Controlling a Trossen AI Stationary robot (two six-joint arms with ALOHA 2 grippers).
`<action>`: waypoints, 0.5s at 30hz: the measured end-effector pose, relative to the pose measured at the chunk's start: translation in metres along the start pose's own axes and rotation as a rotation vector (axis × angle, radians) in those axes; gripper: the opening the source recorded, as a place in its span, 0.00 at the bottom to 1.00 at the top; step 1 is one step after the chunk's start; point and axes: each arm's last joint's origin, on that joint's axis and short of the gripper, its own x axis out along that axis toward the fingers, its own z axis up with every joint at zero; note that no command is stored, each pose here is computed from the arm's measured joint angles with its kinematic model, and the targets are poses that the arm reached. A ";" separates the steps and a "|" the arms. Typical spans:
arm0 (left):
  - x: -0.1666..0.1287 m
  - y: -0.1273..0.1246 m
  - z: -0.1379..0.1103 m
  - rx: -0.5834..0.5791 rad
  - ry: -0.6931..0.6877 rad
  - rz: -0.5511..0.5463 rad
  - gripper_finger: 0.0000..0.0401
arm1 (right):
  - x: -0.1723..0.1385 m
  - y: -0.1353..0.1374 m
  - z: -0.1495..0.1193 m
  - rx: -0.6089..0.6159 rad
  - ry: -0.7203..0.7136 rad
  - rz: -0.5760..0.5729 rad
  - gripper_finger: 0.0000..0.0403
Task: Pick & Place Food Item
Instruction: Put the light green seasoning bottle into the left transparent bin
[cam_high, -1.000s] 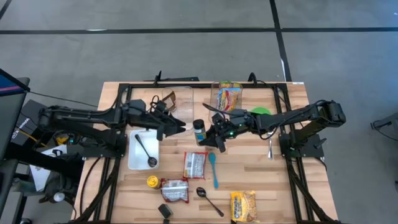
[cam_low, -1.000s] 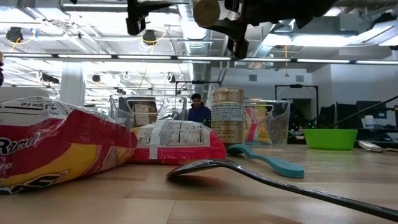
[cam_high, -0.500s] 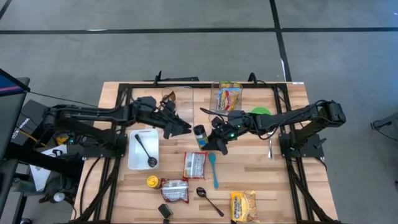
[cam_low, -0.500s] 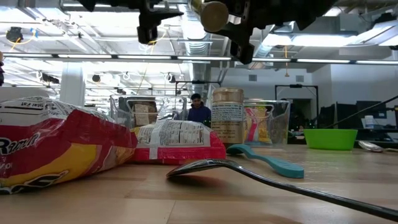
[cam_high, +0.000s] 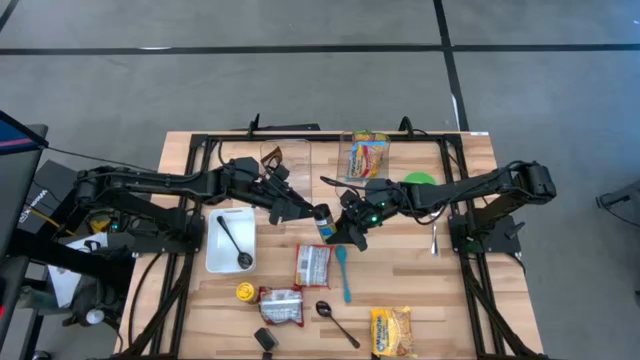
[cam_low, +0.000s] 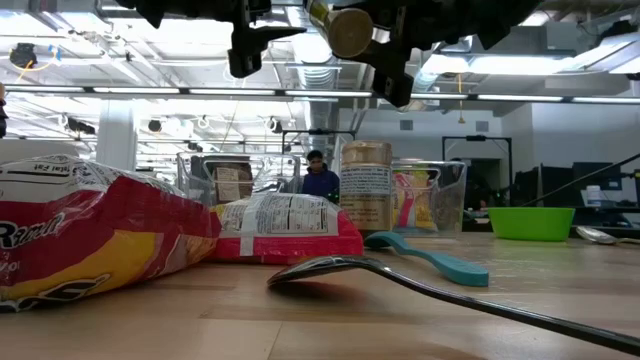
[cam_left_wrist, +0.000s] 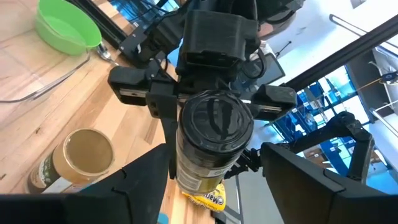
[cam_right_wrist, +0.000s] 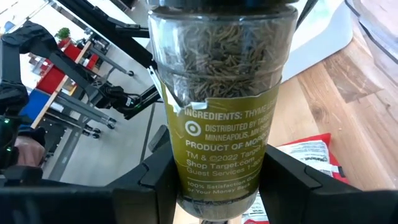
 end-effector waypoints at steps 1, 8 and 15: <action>0.000 0.000 0.000 0.001 0.001 -0.002 0.64 | 0.000 0.000 0.000 -0.002 0.000 0.001 0.42; 0.014 0.006 -0.003 0.004 0.003 -0.010 0.67 | 0.000 0.000 0.000 0.001 0.001 -0.001 0.42; 0.029 0.009 -0.008 0.019 -0.003 -0.056 0.68 | 0.000 0.000 -0.001 0.018 0.017 0.015 0.42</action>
